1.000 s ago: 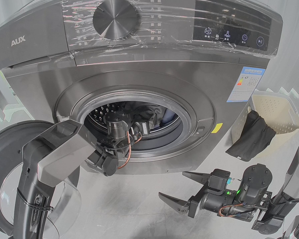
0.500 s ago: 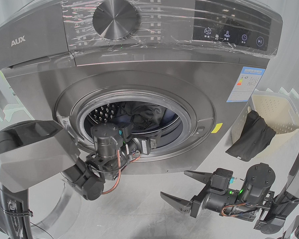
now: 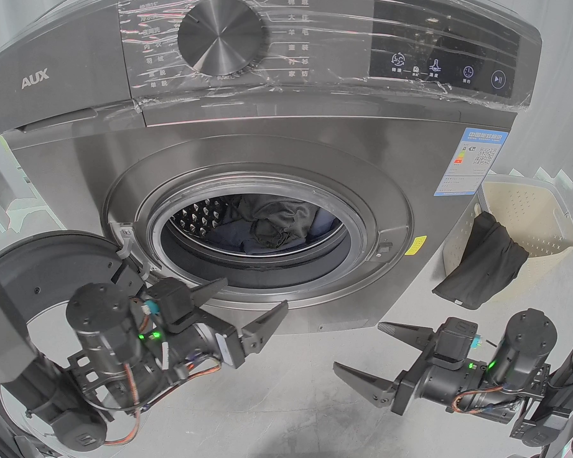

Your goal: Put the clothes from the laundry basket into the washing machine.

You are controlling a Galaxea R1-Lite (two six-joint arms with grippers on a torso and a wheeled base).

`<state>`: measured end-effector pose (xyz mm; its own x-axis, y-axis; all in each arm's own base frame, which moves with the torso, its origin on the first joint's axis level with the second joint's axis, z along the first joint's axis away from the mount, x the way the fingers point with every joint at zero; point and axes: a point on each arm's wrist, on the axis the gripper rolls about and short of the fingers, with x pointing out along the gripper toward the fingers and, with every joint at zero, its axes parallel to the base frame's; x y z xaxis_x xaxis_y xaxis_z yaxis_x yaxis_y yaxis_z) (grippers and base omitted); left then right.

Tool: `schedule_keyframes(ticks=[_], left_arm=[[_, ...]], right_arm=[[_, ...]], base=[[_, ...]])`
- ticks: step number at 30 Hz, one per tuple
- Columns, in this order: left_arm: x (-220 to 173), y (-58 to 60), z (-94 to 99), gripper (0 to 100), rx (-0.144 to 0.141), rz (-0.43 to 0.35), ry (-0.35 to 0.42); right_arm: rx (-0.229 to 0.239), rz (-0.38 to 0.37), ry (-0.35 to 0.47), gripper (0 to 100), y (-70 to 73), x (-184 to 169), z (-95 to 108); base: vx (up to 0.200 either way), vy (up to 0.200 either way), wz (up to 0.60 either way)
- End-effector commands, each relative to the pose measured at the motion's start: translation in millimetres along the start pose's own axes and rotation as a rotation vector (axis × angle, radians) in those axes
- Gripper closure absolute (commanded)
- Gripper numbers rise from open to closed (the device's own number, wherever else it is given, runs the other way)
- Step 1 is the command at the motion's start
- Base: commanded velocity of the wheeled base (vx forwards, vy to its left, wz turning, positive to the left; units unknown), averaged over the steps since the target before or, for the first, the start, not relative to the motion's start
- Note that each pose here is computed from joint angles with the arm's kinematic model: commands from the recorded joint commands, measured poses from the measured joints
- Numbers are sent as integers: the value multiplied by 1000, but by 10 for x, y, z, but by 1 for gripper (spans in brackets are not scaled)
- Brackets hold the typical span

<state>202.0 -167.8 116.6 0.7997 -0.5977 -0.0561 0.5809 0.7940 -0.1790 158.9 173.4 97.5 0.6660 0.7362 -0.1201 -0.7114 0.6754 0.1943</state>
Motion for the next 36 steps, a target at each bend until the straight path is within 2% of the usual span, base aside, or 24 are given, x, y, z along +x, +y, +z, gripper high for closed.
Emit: schedule_keyframes(ticks=[1, 5, 9, 10, 14, 18, 20, 23, 25, 29, 33, 35, 36], left_arm=[[-552, -33, 216, 0, -6, -23, -96], [-717, -4, 206, 0, -8, 9, -99], [-792, 16, 229, 0, -6, 49, -120], [-857, 34, 270, 0, 5, 66, -143], [-983, 114, 317, 0, 24, 111, -176], [-1097, 178, 327, 0, 28, 146, -194], [-1231, 244, 365, 0, 29, 193, -230], [-1345, 281, 409, 0, 43, 225, -251], [-1426, 271, 416, 0, 56, 221, -247], [-1588, 244, 418, 0, 59, 219, -246], [-1747, 227, 405, 0, 62, 228, -246], [-1805, 220, 398, 0, 66, 229, -248], [-1882, 214, 375, 0, 81, 236, -243]], right_arm=[[16, -56, -37, 0, -33, -333, 80], [28, -125, -104, 0, -39, -487, 174], [26, -169, -155, 0, -98, -600, 255], [22, -211, -182, 0, -165, -681, 294], [15, -254, -212, 0, -220, -781, 352], [15, -290, -196, 0, -255, -862, 358], [23, -341, -172, 0, -302, -989, 357], [32, -389, -144, 0, -330, -1132, 341], [33, -412, -118, 0, -321, -1253, 315], [18, -442, -99, 0, -259, -1543, 250], [-1, -545, -104, 0, -238, -1841, 150], [-13, -567, -121, 0, -214, -1934, 117], [-28, -595, -134, 0, -185, -2036, 64]], base=[[0, 0, 0], [0, 0, 0], [-200, 0, 0], [-200, 0, 0], [-200, 0, 0], [-200, 0, 0], [-200, 0, 0], [-200, 0, 0], [-200, 0, 0], [-200, 0, 0], [0, 0, 0], [0, 0, 0], [-200, 0, 0]])
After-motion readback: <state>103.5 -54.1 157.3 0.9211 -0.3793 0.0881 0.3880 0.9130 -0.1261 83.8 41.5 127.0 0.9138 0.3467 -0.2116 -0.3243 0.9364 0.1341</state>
